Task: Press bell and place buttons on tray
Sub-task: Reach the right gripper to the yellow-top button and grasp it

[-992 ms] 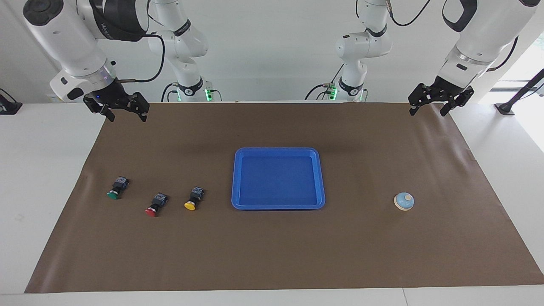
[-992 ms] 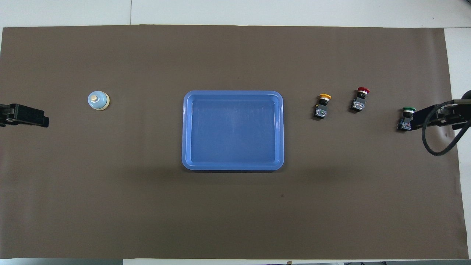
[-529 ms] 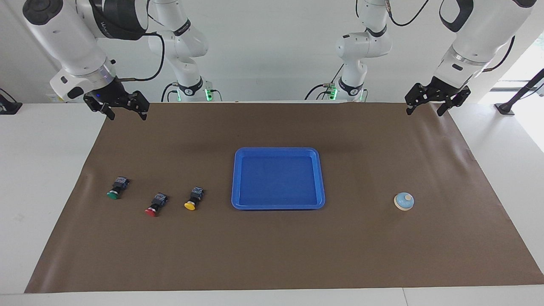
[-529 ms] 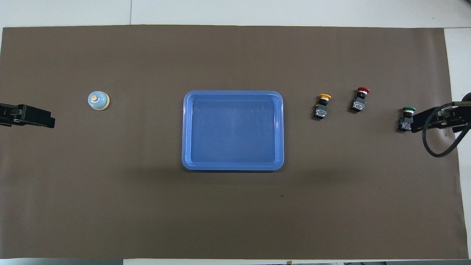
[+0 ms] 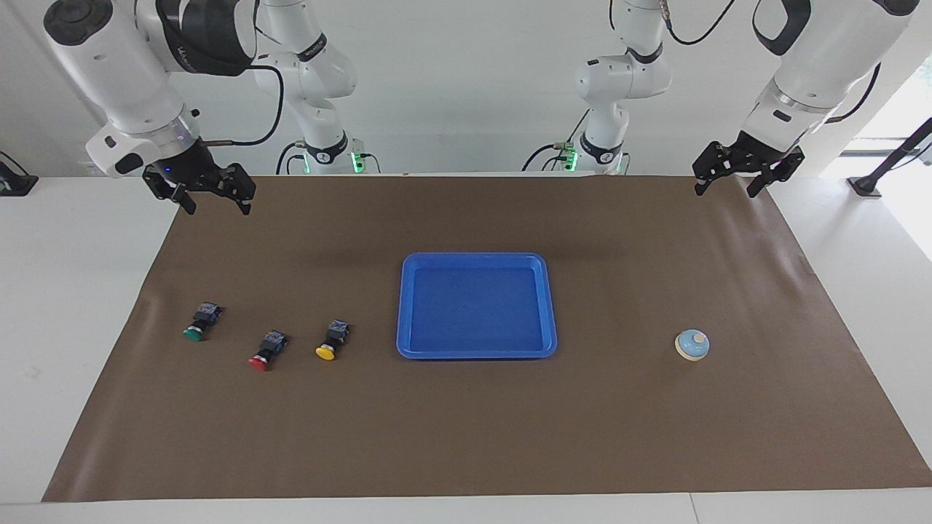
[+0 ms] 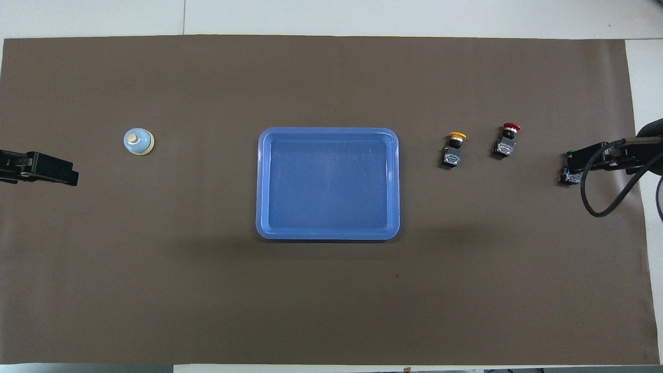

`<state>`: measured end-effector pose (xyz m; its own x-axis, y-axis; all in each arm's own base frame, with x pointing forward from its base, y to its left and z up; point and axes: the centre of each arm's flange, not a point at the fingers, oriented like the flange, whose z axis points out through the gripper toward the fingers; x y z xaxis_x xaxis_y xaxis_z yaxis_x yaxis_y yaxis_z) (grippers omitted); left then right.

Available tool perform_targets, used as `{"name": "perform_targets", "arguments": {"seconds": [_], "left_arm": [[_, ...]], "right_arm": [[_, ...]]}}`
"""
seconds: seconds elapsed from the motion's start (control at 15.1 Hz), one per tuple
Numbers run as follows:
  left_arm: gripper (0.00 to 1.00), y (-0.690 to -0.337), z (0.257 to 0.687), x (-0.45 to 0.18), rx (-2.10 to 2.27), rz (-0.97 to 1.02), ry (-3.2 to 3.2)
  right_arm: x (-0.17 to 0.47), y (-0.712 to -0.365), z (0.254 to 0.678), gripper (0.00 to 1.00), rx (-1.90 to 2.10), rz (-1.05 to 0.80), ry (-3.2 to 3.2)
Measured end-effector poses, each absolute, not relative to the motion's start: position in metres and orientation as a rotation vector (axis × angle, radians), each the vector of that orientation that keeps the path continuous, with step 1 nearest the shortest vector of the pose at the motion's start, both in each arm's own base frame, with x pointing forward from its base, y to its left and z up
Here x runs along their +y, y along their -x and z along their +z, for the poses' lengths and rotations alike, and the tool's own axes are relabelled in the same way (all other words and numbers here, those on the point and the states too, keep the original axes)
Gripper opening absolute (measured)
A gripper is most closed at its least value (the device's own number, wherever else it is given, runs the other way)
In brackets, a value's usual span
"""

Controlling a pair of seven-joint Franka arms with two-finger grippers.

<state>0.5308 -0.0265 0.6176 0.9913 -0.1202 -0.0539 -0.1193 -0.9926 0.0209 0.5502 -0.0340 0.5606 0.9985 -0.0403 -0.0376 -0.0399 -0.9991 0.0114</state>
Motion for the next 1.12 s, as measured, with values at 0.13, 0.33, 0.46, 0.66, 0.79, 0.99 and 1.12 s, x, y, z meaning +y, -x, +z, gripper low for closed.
{"name": "perform_targets", "arguments": {"seconds": [0.13, 0.33, 0.46, 0.66, 0.79, 0.99, 1.12], "left_arm": [[1.00, -0.531, 0.617, -0.026, -0.187, -0.087, -3.117], [1.00, -0.531, 0.617, -0.026, -0.186, -0.088, -3.117], [1.00, -0.531, 0.617, -0.026, -0.168, -0.089, -3.118], [1.00, -0.531, 0.617, -0.026, -0.118, -0.090, -3.122], [1.00, -0.530, 0.617, -0.026, -0.111, -0.092, -3.122], [1.00, -0.530, 0.616, -0.027, -0.112, -0.098, -3.122], [1.00, -0.530, 0.616, -0.028, -0.114, -0.101, -3.122]], "right_arm": [[-0.030, -0.560, 0.541, 1.00, -0.113, -0.039, -3.127], [-0.008, -0.582, 0.502, 1.00, -0.193, -0.028, -3.122], [0.014, -0.597, 0.474, 1.00, -0.237, -0.021, -3.119], [0.042, -0.615, 0.435, 1.00, -0.254, 0.028, -3.122], [0.053, -0.621, 0.414, 1.00, -0.274, 0.056, -3.124], [0.069, -0.630, 0.385, 1.00, -0.285, 0.092, -3.129], [0.084, -0.635, 0.363, 1.00, -0.277, 0.109, -3.133]]}}
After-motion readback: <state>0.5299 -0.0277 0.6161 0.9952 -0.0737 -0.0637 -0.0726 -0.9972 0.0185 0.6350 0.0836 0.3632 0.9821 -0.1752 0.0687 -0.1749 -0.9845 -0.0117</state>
